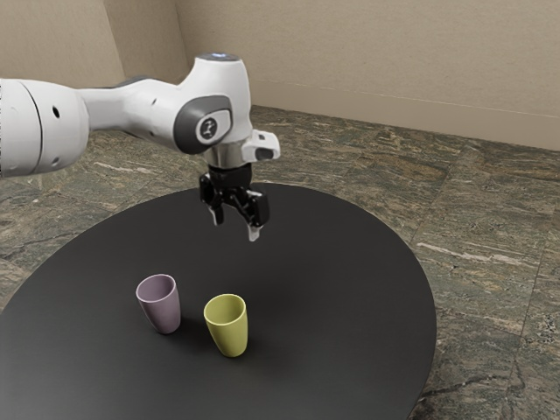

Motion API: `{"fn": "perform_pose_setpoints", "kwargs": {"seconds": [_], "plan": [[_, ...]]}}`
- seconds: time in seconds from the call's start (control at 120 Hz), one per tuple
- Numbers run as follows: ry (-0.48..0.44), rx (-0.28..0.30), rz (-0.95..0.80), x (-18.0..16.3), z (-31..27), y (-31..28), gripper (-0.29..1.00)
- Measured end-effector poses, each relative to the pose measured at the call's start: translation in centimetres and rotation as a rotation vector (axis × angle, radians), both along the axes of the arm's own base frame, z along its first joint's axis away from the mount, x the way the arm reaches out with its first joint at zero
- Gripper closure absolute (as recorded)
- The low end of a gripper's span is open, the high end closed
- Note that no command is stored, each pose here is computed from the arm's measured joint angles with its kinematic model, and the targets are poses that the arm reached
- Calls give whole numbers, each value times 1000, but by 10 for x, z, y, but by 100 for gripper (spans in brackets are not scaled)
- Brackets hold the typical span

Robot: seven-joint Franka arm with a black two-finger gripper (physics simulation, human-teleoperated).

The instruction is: Place the right cup onto the left cup

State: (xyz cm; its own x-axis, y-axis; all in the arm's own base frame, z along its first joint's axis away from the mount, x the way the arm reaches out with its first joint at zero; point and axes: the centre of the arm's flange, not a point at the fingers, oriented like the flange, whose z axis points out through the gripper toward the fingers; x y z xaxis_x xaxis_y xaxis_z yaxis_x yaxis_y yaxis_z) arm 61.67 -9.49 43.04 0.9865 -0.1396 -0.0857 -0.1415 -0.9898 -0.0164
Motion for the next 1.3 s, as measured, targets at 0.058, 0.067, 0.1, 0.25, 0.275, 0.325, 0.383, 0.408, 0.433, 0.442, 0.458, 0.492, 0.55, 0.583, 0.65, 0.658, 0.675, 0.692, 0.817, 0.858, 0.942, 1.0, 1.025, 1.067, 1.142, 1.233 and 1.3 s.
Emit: {"fn": "perform_pose_setpoints", "kwargs": {"seconds": [0.058, 0.067, 0.1, 0.25, 0.275, 0.325, 0.383, 0.408, 0.433, 0.442, 0.458, 0.492, 0.55, 0.583, 0.65, 0.658, 0.675, 0.692, 0.817, 0.858, 0.942, 1.0, 1.025, 1.067, 1.142, 1.233, 1.3], "plan": [[-1, 0, -2, 2, -5, -1, 2], [-1, -1, -2, 2, -6, -2, 2], [-2, -3, -4, 3, -8, -4, 2], [-4, -10, -13, -6, -15, -9, 2], [-5, -11, -13, -9, -16, -10, 2], [-9, -17, -13, -14, -17, -10, 2], [-15, -22, -14, -19, -17, -12, 2], [-18, -24, -15, -21, -17, -13, 2], [-19, -26, -17, -23, -17, -14, 2], [-19, -26, -18, -24, -17, -15, 2], [-19, -27, -19, -26, -17, -15, 2], [-18, -29, -21, -31, -17, -16, 2], [-18, -32, -24, -39, -18, -18, 2], [-18, -33, -28, -42, -17, -20, 2], [-17, -35, -37, -51, -16, -24, 2], [-17, -35, -38, -52, -16, -25, 2], [-16, -36, -41, -55, -16, -26, 2], [-15, -37, -43, -57, -17, -27, 2], [-5, -45, -60, -67, -21, -43, 2], [-5, -47, -64, -68, -21, -49, 2], [-2, -48, -63, -71, -22, -58, 2], [9, -52, -51, -75, -27, -61, 2], [16, -54, -44, -76, -30, -62, 2], [25, -56, -32, -78, -35, -62, 2], [37, -58, -11, -82, -44, -60, 2], [40, -59, 8, -84, -49, -59, 2], [45, -58, 20, -85, -53, -59, 2]]}}
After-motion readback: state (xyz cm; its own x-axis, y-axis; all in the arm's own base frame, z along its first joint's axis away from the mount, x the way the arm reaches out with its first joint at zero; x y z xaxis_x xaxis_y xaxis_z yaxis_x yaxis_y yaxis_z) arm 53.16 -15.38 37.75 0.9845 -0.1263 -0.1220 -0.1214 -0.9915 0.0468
